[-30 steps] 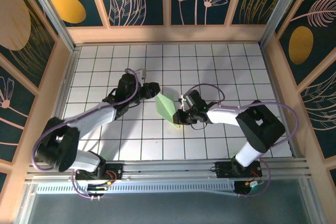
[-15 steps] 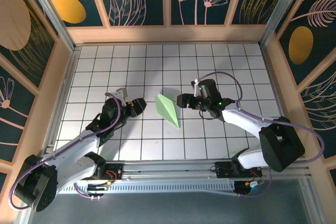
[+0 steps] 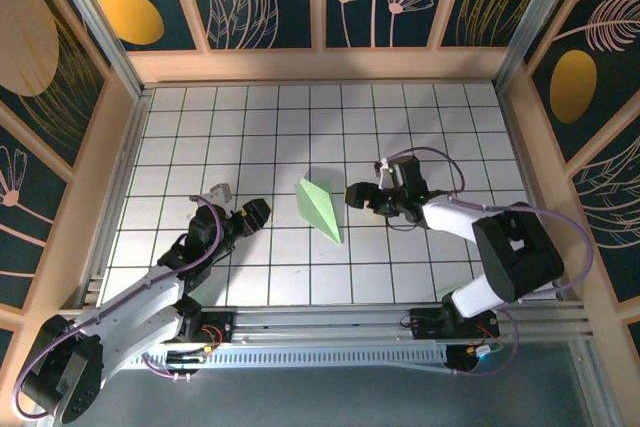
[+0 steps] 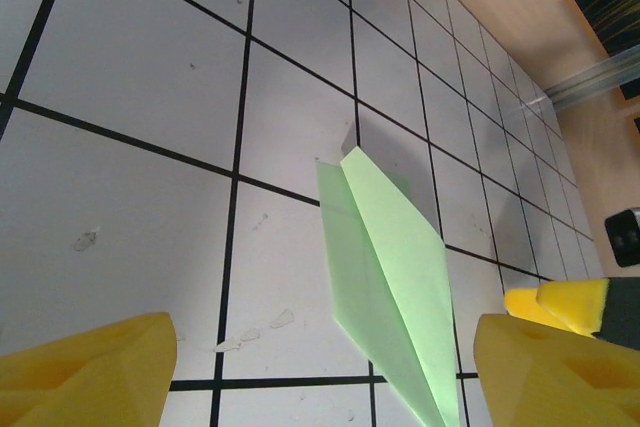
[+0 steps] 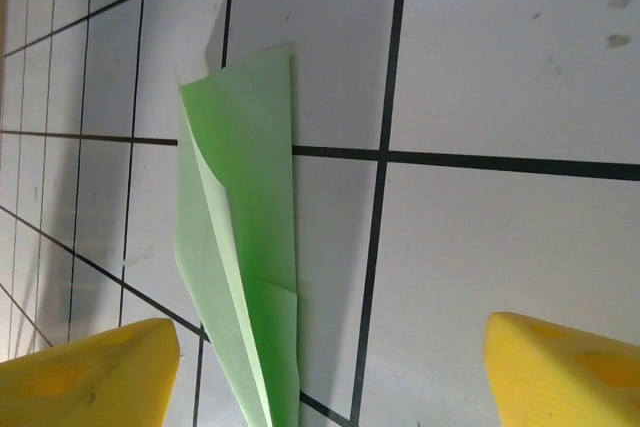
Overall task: Fold a paper plane with a square sheet of paper (fold left side to right side)
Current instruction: Turn over the paper at the center of the table.
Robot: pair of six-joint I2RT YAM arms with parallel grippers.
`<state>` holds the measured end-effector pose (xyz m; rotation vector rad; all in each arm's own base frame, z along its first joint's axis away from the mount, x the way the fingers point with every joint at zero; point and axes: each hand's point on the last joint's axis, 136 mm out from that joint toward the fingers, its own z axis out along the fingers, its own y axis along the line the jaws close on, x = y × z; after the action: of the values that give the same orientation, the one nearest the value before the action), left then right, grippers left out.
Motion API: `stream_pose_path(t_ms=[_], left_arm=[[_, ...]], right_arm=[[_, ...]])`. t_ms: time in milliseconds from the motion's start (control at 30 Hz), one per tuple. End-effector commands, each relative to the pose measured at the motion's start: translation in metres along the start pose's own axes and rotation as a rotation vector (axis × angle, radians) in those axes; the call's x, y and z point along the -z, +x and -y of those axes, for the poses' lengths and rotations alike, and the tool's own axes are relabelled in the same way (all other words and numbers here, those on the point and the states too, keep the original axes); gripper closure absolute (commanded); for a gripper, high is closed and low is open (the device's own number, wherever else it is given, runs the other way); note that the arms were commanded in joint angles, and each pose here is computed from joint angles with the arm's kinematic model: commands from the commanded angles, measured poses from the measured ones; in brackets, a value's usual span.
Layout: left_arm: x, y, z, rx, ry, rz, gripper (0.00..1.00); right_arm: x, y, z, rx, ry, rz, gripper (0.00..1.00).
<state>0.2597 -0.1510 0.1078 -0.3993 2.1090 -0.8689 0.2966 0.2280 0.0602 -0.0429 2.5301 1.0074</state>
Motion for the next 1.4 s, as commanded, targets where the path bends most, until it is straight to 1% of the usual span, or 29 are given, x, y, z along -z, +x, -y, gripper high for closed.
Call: stream_pose_path(t_ms=[0,133,233,433,833,900,967,1067,1100,1200,1367], left_arm=[[0.001,-0.006,0.003,0.011,0.009,0.027,0.22],[0.0,-0.005,0.002,0.012,0.004,0.024,0.22],[-0.001,-0.004,0.001,0.013,0.0,0.02,0.22],[-0.001,-0.004,0.001,0.014,0.001,0.017,0.22],[-0.003,-0.002,0.001,0.015,-0.004,0.003,0.21],[-0.004,-0.002,0.001,0.013,-0.003,0.002,0.21],[-0.004,-0.002,0.002,0.012,-0.004,0.002,0.21],[-0.004,-0.003,0.004,0.013,0.003,0.0,0.21],[-0.004,-0.003,0.006,0.013,0.011,0.001,0.21],[-0.004,-0.006,0.016,0.019,0.054,0.002,0.21],[0.0,-0.011,0.05,0.013,0.201,-0.005,0.19]], right_arm=[[-0.011,-0.007,-0.026,0.046,-0.091,-0.016,0.27],[-0.026,-0.004,-0.036,0.088,-0.111,-0.051,0.32],[-0.034,-0.002,-0.039,0.101,-0.126,-0.068,0.41],[-0.048,0.005,-0.042,0.124,-0.165,-0.098,0.49],[-0.063,-0.005,-0.058,0.173,-0.28,-0.073,0.63],[-0.066,-0.006,-0.06,0.174,-0.294,-0.073,0.66],[-0.067,-0.007,-0.06,0.176,-0.295,-0.071,0.71],[-0.062,-0.011,-0.063,0.188,-0.297,-0.051,0.83],[-0.059,-0.011,-0.065,0.195,-0.303,-0.042,0.89],[-0.049,-0.017,-0.07,0.205,-0.322,-0.008,1.0],[-0.022,-0.032,-0.088,0.244,-0.371,0.072,1.0]])
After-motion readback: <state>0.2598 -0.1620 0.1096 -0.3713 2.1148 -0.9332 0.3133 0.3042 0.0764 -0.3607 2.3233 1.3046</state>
